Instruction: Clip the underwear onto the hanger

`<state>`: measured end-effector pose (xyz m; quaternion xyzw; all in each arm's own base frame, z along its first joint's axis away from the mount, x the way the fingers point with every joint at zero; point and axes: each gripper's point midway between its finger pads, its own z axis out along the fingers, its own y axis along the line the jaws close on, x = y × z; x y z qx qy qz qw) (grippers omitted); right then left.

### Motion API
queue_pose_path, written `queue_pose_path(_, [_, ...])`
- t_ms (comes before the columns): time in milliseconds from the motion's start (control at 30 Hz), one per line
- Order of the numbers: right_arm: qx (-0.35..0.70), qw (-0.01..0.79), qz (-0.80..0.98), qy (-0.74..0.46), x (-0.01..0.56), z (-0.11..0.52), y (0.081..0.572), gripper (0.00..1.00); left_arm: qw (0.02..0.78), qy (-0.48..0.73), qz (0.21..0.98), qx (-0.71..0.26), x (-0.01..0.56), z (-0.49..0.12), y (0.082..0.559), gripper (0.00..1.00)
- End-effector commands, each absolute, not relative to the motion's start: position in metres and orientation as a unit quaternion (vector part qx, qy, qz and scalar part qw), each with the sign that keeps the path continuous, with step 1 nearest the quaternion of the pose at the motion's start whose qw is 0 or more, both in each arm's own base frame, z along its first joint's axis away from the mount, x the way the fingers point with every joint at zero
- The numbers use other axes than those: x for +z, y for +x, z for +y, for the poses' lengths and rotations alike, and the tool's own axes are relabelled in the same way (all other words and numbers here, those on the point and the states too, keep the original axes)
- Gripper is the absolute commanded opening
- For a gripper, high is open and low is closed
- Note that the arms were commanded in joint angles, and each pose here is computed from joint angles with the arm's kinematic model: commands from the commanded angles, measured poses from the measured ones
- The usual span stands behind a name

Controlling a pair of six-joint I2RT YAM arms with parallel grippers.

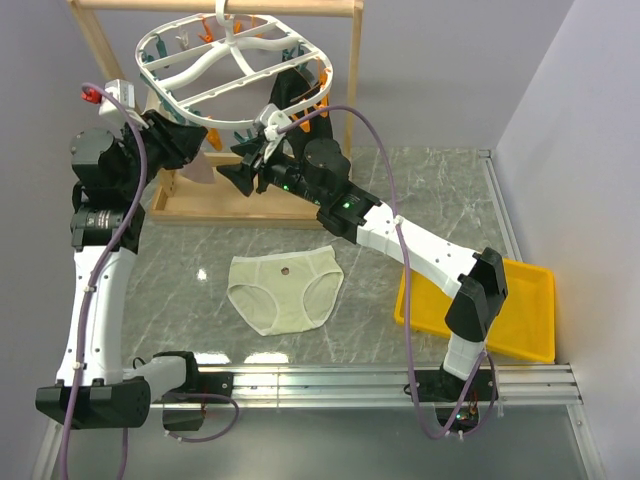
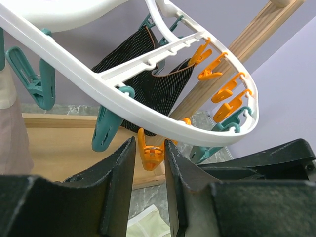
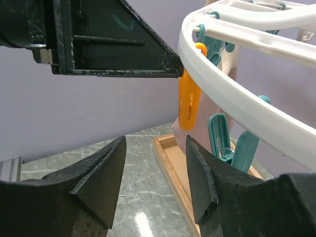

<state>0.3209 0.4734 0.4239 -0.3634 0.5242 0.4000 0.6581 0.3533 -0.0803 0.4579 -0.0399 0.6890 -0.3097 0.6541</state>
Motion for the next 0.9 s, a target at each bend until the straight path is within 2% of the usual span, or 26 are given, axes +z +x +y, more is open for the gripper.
queue_pose_path(0, [0.406, 0.689, 0.497, -0.338, 0.456, 0.471, 0.322, 0.58, 0.665, -0.025, 0.675, -0.318, 0.467, -0.083, 0.355, 0.35])
queue_pose_path(133, [0.404, 0.687, 0.499, -0.341, 0.451, 0.472, 0.323, 0.58, 0.661, -0.018, 0.678, -0.321, 0.463, -0.085, 0.36, 0.35])
queue_pose_path(233, [0.401, 0.686, 0.502, -0.341, 0.447, 0.472, 0.325, 0.58, 0.661, -0.017, 0.676, -0.326, 0.464, -0.086, 0.361, 0.29])
queue_pose_path(533, [0.396, 0.693, 0.499, -0.337, 0.449, 0.477, 0.332, 0.58, 0.66, -0.002, 0.671, -0.338, 0.468, -0.092, 0.36, 0.22])
queue_pose_path(867, [0.384, 0.709, 0.494, -0.324, 0.456, 0.48, 0.344, 0.58, 0.652, 0.003, 0.674, -0.347, 0.461, -0.096, 0.354, 0.02])
